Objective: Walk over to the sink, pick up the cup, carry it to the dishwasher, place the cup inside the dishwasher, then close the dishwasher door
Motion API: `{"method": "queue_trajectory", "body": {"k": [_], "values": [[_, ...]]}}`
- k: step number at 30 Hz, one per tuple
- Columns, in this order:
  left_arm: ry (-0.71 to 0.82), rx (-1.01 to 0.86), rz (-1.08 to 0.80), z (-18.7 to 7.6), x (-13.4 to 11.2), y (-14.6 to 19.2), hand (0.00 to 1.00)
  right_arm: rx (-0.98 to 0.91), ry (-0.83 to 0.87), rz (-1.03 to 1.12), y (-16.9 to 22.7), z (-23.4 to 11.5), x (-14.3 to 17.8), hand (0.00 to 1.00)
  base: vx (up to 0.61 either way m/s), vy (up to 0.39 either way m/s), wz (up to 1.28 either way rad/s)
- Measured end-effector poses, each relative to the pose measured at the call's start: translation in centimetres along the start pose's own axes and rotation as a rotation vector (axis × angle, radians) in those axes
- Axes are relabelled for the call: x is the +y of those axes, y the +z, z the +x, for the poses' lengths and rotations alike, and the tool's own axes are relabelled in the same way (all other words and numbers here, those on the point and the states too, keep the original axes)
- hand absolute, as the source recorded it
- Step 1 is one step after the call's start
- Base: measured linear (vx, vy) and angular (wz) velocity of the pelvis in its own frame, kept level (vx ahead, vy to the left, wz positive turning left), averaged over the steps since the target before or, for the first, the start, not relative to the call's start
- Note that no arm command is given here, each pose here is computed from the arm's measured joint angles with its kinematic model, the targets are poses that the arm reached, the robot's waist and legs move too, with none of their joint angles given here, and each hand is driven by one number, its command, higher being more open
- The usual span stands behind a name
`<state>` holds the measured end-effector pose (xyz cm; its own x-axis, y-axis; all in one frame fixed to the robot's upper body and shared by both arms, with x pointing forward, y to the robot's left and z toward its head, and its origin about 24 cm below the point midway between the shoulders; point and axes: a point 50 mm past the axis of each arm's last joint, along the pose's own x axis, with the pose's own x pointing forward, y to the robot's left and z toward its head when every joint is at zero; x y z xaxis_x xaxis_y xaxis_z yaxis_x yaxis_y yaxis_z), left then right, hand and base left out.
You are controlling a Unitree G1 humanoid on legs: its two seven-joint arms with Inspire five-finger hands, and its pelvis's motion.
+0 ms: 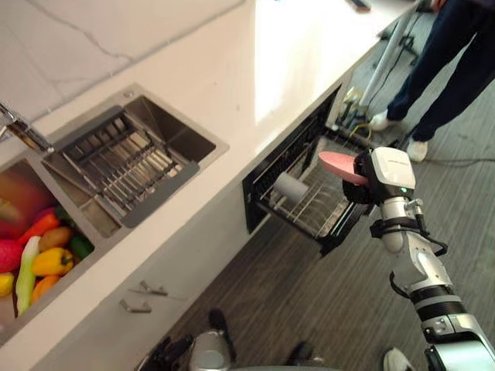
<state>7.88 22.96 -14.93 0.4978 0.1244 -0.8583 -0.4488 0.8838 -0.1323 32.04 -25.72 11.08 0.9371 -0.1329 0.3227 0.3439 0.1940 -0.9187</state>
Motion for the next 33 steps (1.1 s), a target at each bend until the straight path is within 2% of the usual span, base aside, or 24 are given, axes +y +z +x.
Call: {"method": "queue_trajectory", "body": {"k": [4, 10, 17, 20, 21, 26, 33], "values": [[-0.067, -0.071, -0.018, 0.6, -1.7, 2.0, 1.00, 0.048, -0.053, -0.009, 0.0, 2.0, -1.1, 0.00, -0.03, 0.082, 0.04], [-0.169, -0.149, -0.039, 0.9, -4.3, 4.3, 1.00, 0.071, -0.184, -0.046, 0.2, 6.7, -6.5, 0.00, -0.02, 0.070, -0.02], [-0.245, -0.156, -0.018, 1.1, -6.4, 5.2, 1.00, 0.155, -0.232, -0.057, -1.3, 8.4, -9.6, 0.00, 0.02, 0.073, 0.03], [-0.266, -0.155, -0.010, 1.2, -6.9, 5.3, 1.00, 0.192, -0.196, -0.067, -1.6, 8.9, -9.4, 0.00, 0.01, 0.066, 0.04], [-0.274, -0.155, -0.021, 1.2, -7.1, 5.3, 1.00, 0.209, -0.190, -0.065, -1.7, 9.1, -9.5, 1.00, 0.00, 0.060, 0.03], [-0.306, -0.156, -0.014, 1.3, -7.9, 5.7, 1.00, 0.295, -0.194, -0.007, -2.3, 9.5, -10.1, 1.00, -0.01, 0.057, 0.03], [-0.341, -0.147, -0.003, 1.5, -9.1, 5.9, 1.00, 0.304, -0.204, 0.045, -1.7, 10.3, -11.2, 1.00, 0.00, 0.065, 0.02]]}}
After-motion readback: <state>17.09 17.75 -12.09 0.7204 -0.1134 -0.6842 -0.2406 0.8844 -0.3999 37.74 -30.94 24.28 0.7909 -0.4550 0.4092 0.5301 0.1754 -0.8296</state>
